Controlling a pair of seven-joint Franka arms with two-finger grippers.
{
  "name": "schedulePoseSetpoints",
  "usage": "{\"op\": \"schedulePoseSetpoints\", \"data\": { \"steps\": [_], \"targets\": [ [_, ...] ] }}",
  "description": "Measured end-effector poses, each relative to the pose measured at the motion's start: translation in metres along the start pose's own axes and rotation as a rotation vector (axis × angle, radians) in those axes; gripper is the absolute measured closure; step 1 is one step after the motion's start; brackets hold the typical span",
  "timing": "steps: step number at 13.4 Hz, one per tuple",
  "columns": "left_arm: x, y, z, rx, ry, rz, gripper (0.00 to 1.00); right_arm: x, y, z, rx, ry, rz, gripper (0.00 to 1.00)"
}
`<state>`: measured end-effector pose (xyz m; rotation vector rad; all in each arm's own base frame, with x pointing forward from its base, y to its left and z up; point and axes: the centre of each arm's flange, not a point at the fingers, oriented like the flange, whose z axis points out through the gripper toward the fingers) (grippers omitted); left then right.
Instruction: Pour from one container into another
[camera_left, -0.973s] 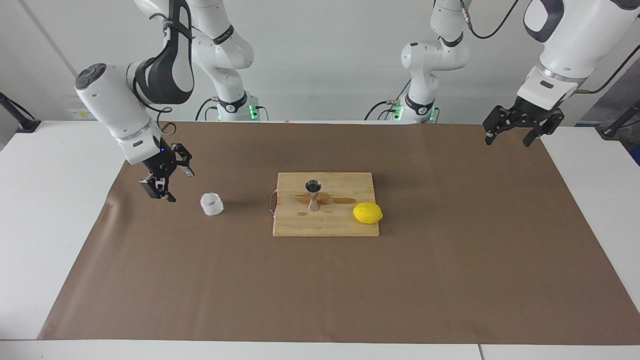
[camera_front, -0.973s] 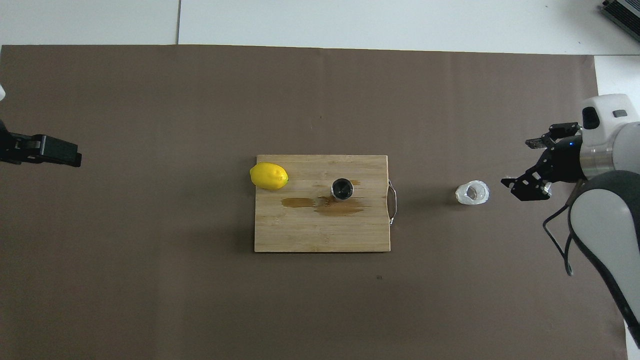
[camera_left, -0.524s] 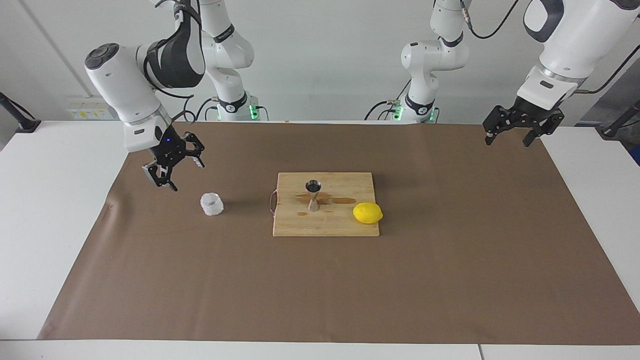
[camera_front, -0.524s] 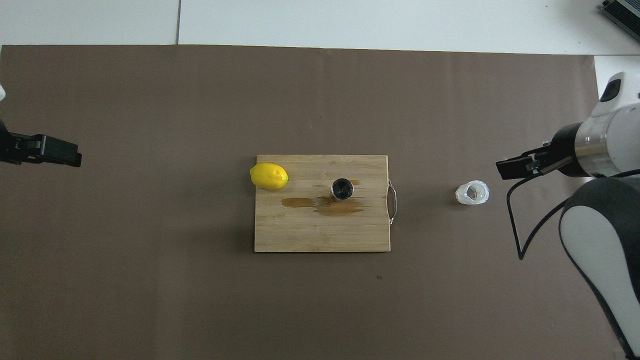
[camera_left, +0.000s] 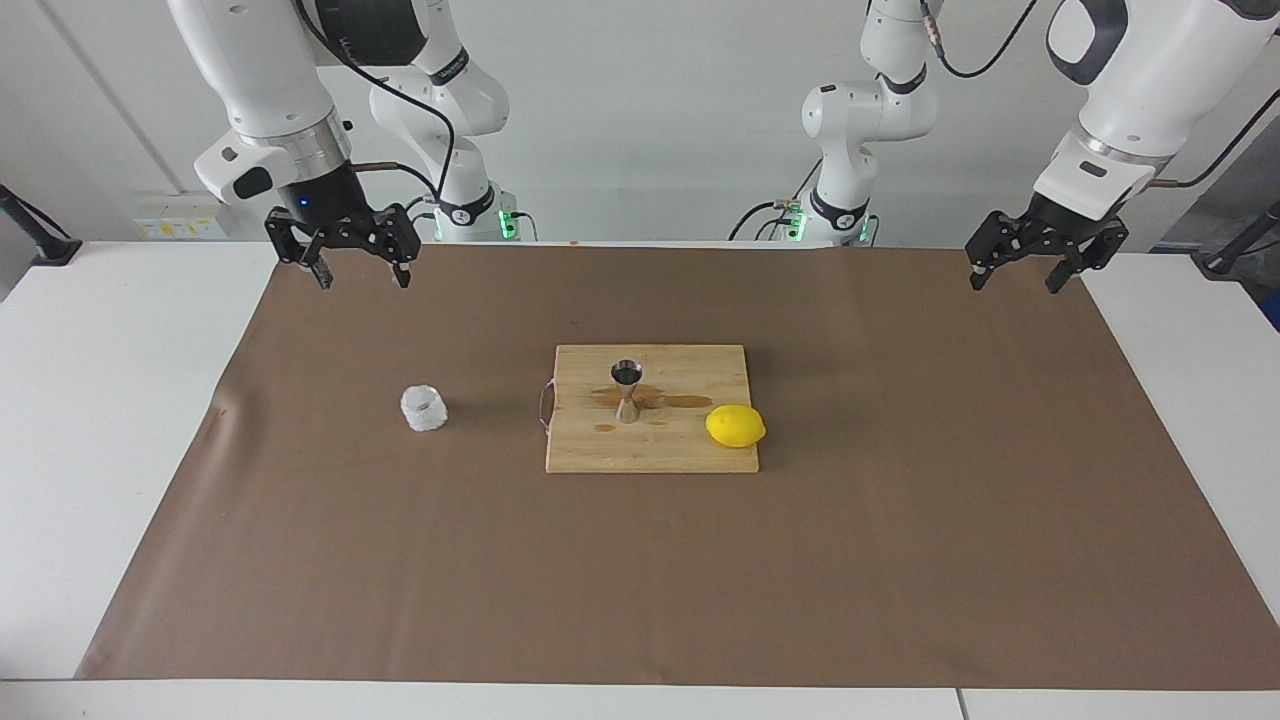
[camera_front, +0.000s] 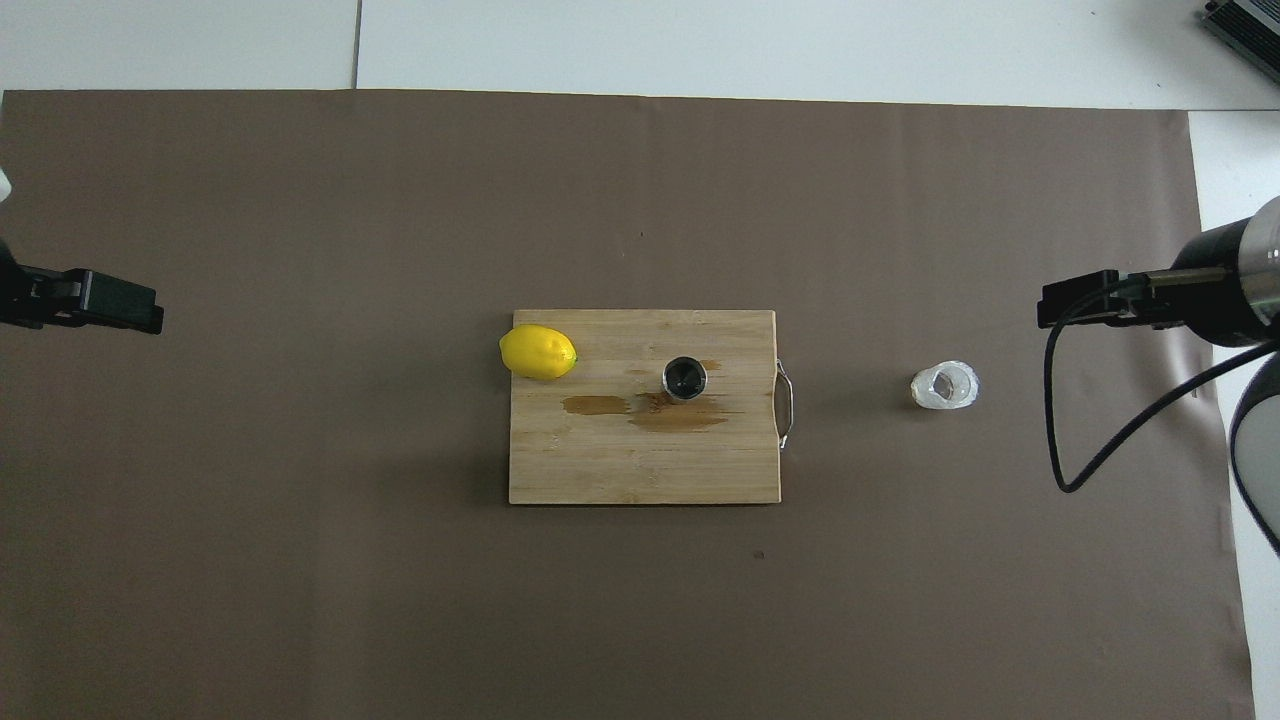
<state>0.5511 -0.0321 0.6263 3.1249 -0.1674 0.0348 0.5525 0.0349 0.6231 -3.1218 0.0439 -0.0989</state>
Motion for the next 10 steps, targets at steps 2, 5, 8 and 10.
{"op": "schedulePoseSetpoints", "data": {
  "steps": [2, 5, 8, 10],
  "targets": [
    [0.0, 0.0, 0.0, 0.0, 0.0, 0.0, 0.0, 0.0027, 0.0004, 0.0058, -0.002, -0.015, 0.003, 0.0],
    [0.0, 0.0, 0.0, 0.0, 0.0, 0.0, 0.0, 0.0033, 0.0005, 0.0084, -0.002, -0.022, 0.003, 0.0],
    [0.0, 0.0, 0.0, 0.0, 0.0, 0.0, 0.0, 0.0032, 0.0005, 0.0084, -0.003, -0.023, 0.003, 0.0],
    [0.0, 0.0, 0.0, 0.0, 0.0, 0.0, 0.0, 0.0031, 0.0005, 0.0085, -0.003, -0.024, 0.003, 0.0]
  ]
}}
